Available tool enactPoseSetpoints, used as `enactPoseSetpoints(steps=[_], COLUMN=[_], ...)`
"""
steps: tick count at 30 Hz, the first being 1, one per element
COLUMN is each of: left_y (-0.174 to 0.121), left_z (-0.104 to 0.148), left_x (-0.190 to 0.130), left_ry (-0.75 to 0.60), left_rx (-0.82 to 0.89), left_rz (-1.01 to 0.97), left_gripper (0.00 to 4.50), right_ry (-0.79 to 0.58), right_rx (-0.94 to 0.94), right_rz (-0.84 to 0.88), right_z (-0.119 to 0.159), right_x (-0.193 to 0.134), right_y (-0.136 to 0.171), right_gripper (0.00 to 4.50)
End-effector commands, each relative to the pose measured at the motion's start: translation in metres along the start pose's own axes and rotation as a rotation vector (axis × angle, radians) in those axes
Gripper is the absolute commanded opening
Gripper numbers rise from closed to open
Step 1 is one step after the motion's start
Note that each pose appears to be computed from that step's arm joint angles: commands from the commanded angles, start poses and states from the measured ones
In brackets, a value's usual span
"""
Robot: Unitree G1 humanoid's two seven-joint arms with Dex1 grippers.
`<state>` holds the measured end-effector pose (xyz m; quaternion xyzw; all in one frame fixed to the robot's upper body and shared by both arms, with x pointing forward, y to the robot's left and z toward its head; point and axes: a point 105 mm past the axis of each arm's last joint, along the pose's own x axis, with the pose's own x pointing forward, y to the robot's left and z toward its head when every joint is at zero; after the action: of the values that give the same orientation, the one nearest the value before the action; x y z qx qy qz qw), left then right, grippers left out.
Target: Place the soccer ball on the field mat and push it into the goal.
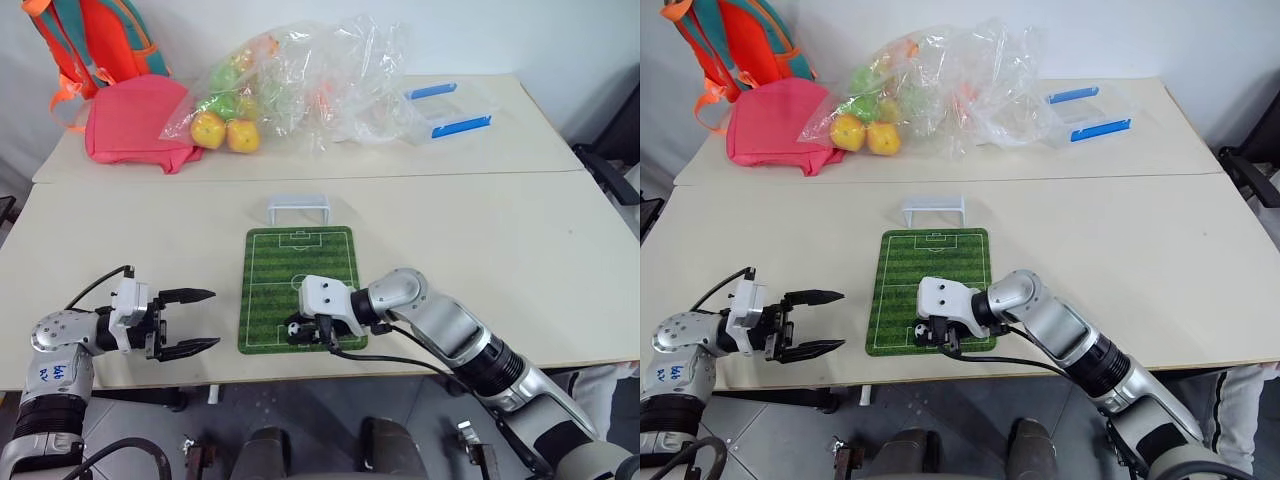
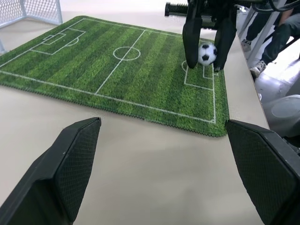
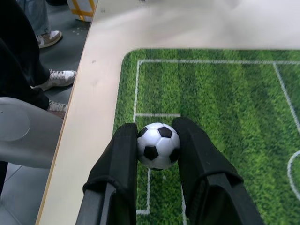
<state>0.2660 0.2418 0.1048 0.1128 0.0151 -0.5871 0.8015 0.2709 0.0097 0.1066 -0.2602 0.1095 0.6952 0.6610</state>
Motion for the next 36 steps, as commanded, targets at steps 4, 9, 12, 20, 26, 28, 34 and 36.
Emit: enactPoseSetpoints(steps=[4, 9, 12, 20, 26, 28, 34, 36], left_y=[0.001, 0.003, 0.005, 0.007, 0.008, 0.006, 0.008, 0.008], left_z=[0.011, 0.012, 0.013, 0.015, 0.016, 0.017, 0.020, 0.020], left_x=[0.002, 0.004, 0.005, 0.006, 0.009, 0.009, 0.011, 0.010], left_ry=[-0.032, -0.040, -0.045, -0.054, -0.069, -0.083, -0.091, -0.092], left_rx=[0.045, 0.047, 0.050, 0.049, 0.050, 0.051, 0.065, 0.066], left_rz=[-0.025, -0.017, -0.008, -0.005, -0.020, -0.035, -0.038, -0.036], left_gripper=[4.50, 4.50, 4.50, 4.50, 4.50, 4.50, 4.50, 4.50], right_ry=[-0.008, 0.000, -0.021, -0.084, -0.180, -0.178, -0.098, -0.088], right_rx=[-0.020, -0.011, -0.018, -0.087, -0.138, -0.120, -0.083, -0.070], right_rz=[0.025, 0.005, 0.011, 0.020, 0.063, 0.089, 0.073, 0.087], right_z=[0.000, -0.006, 0.000, 0.030, 0.062, 0.059, 0.033, 0.028], right_x=[-0.001, -0.001, -0.004, -0.020, -0.036, -0.035, -0.027, -0.024], right_y=[0.004, 0.001, 0.004, 0.009, 0.020, 0.027, 0.026, 0.030], right_gripper=[0.84, 1.83, 2.44, 2.44, 1.80, 1.16, 0.06, 0.06])
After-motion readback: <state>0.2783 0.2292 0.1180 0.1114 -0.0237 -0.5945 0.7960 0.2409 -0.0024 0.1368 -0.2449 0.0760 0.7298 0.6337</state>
